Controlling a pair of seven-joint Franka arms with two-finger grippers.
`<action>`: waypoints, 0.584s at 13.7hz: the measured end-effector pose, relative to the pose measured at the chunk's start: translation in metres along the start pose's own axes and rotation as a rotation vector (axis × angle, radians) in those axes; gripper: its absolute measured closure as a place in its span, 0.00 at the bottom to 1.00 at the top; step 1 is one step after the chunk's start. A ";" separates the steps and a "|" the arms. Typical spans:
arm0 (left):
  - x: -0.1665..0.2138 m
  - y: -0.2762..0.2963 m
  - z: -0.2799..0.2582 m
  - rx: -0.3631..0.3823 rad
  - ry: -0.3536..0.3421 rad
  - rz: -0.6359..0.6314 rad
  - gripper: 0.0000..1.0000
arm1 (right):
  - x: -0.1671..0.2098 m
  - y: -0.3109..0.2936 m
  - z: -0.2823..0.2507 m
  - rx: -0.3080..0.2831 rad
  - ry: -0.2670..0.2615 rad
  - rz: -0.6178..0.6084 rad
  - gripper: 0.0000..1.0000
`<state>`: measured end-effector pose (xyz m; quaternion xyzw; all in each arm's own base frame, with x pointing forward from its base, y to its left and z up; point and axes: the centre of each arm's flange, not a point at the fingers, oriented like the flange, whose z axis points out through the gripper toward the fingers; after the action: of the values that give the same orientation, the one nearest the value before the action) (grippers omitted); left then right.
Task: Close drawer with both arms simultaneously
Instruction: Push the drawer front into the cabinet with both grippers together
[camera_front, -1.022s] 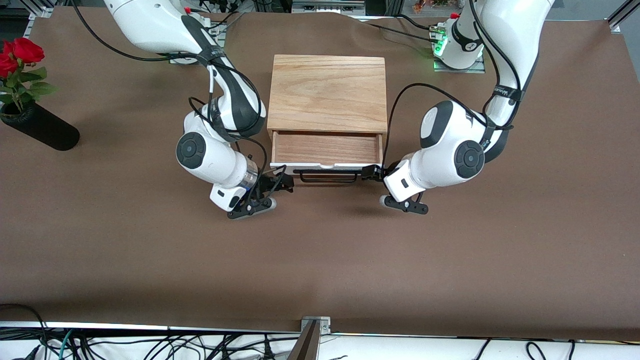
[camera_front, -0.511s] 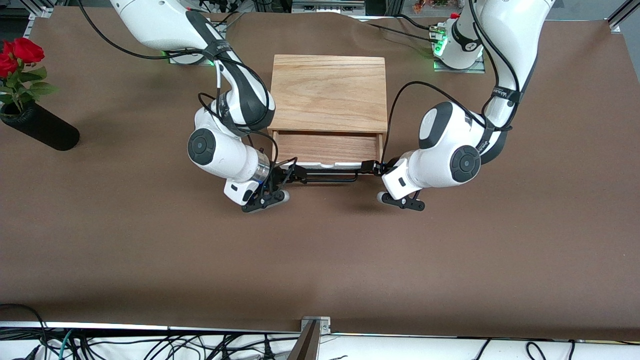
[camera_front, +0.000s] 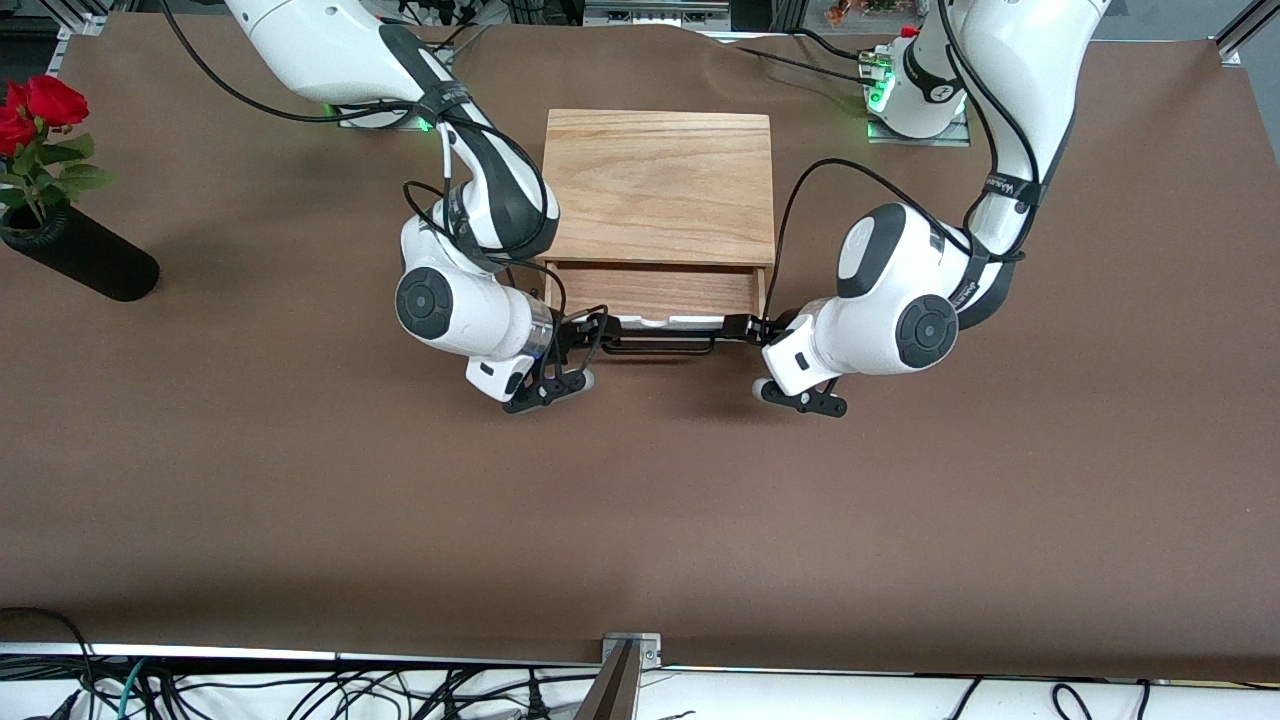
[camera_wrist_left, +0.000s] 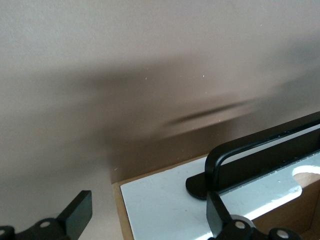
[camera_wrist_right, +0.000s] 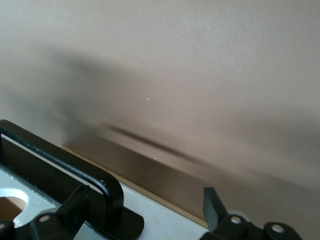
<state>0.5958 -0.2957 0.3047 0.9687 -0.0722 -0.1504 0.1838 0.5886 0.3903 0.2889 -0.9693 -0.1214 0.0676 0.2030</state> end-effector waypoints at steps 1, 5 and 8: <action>-0.001 0.000 0.001 0.001 -0.011 0.000 0.00 | -0.001 0.000 0.001 0.000 -0.010 -0.001 0.00; -0.008 -0.001 0.006 0.006 -0.075 0.000 0.00 | -0.009 -0.006 0.007 0.003 -0.066 -0.009 0.00; -0.015 -0.001 0.011 0.012 -0.132 0.001 0.00 | -0.017 -0.011 0.012 0.002 -0.127 -0.016 0.00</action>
<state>0.5786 -0.2950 0.2986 0.9577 -0.0853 -0.2134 0.1731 0.5679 0.3999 0.2833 -0.9617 -0.1419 0.1275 0.1966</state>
